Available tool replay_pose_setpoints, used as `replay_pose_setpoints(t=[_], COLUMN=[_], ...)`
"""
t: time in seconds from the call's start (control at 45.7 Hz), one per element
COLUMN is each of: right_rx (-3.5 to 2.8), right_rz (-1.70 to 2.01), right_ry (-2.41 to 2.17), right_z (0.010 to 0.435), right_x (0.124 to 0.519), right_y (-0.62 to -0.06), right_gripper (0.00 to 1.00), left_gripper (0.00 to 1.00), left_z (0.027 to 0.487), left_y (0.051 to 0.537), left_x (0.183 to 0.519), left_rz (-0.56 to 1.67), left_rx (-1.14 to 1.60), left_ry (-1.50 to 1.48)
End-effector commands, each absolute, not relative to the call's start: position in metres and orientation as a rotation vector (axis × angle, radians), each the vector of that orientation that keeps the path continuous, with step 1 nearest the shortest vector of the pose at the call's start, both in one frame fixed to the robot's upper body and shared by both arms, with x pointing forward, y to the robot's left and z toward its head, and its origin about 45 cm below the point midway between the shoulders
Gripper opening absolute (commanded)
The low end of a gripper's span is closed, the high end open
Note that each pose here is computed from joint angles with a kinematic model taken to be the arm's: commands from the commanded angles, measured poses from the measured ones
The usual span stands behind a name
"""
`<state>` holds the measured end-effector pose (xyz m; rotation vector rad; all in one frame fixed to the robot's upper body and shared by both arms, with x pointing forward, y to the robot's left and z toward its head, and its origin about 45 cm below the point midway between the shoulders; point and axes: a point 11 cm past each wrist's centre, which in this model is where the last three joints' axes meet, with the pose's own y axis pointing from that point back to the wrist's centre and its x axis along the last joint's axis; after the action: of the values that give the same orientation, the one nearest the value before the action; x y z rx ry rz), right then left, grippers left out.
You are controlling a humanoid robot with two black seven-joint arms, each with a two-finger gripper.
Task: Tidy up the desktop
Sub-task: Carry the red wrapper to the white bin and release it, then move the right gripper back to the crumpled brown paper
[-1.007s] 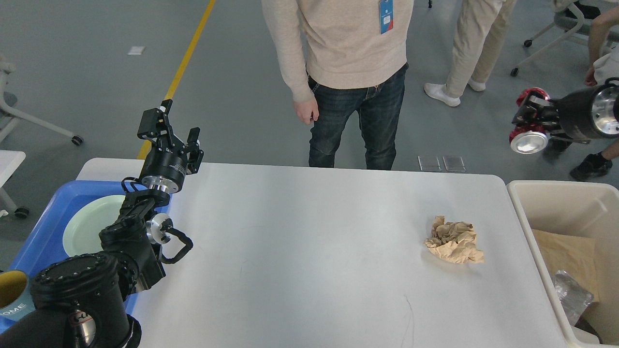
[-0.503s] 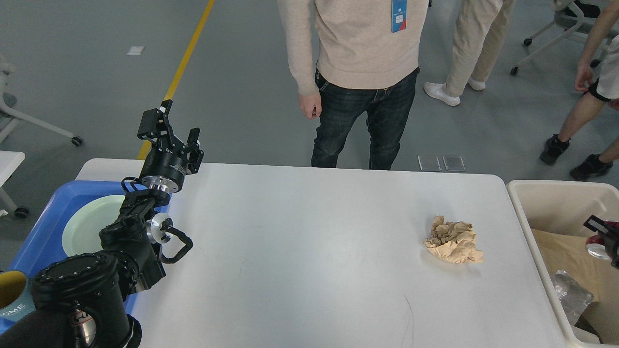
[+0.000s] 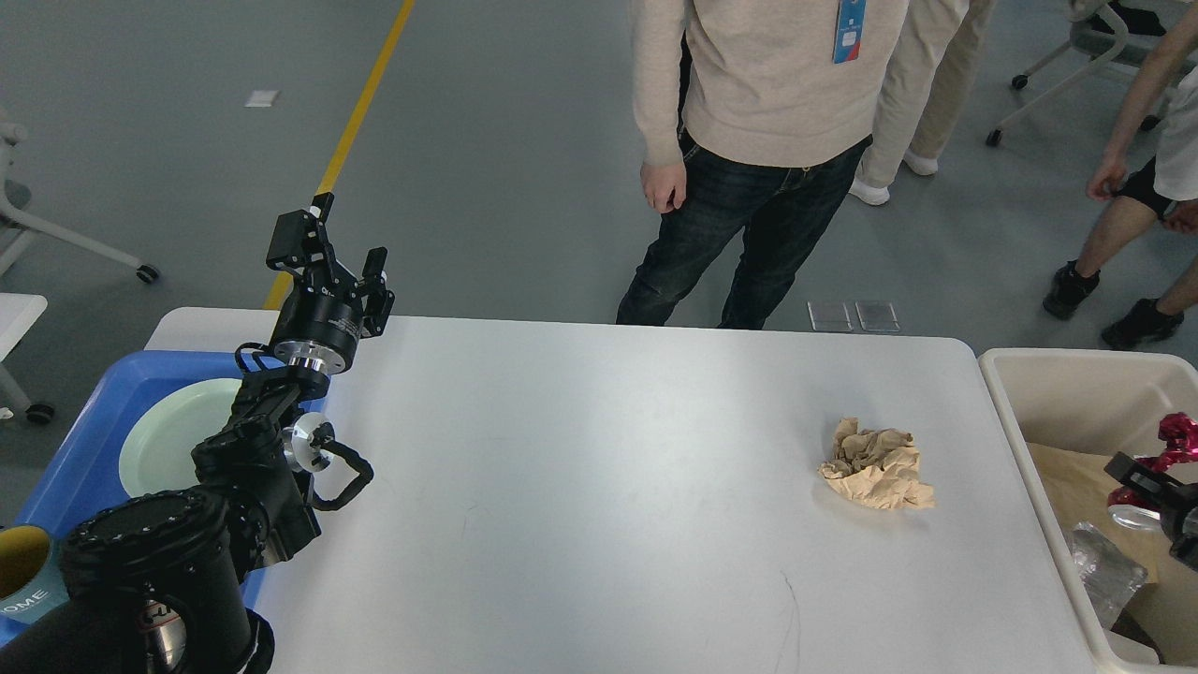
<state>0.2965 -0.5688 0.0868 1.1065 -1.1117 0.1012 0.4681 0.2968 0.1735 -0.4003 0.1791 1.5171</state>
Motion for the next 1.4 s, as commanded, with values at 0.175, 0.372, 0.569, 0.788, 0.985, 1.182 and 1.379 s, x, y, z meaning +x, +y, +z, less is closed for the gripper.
replay_pose_setpoints(t=[0.175,0.372,0.569,0.788,0.985,1.182,1.379], right_rx=[1.116,1.111,1.0,0.96,0.983,0.987,0.99], right_rz=[0.249,0.269,0.44,0.497,0.452,0.45,0.449], right_ry=[-1.03,-1.031,-1.083,-1.09,-1.108,-1.11,-1.109], right_z=[0.114,0.114,0.105,0.095,0.091,0.091,0.09], right_x=[0.342,0.346,0.34,0.335,0.334,0.334,0.334], right_y=[-0.55,-0.547,-0.547,-0.543,-0.542,-0.541,-0.541], right_gripper=[1.0,1.0,1.0,1.0,1.0,1.0,1.0], left_gripper=[0.96,0.97,0.97,0.97,0.96,0.97,0.96], left_z=[0.174,0.174,0.174,0.174,0.174,0.174,0.174], left_y=[0.297,0.297,0.297,0.297,0.297,0.297,0.297], left_x=[0.468,0.468,0.468,0.468,0.468,0.468,0.468], left_rz=[1.517,1.517,1.517,1.518,1.517,1.517,1.517], left_rx=[-0.4,-0.4,-0.4,-0.402,-0.4,-0.4,-0.4], left_ry=[0.179,0.179,0.179,0.18,0.179,0.179,0.179])
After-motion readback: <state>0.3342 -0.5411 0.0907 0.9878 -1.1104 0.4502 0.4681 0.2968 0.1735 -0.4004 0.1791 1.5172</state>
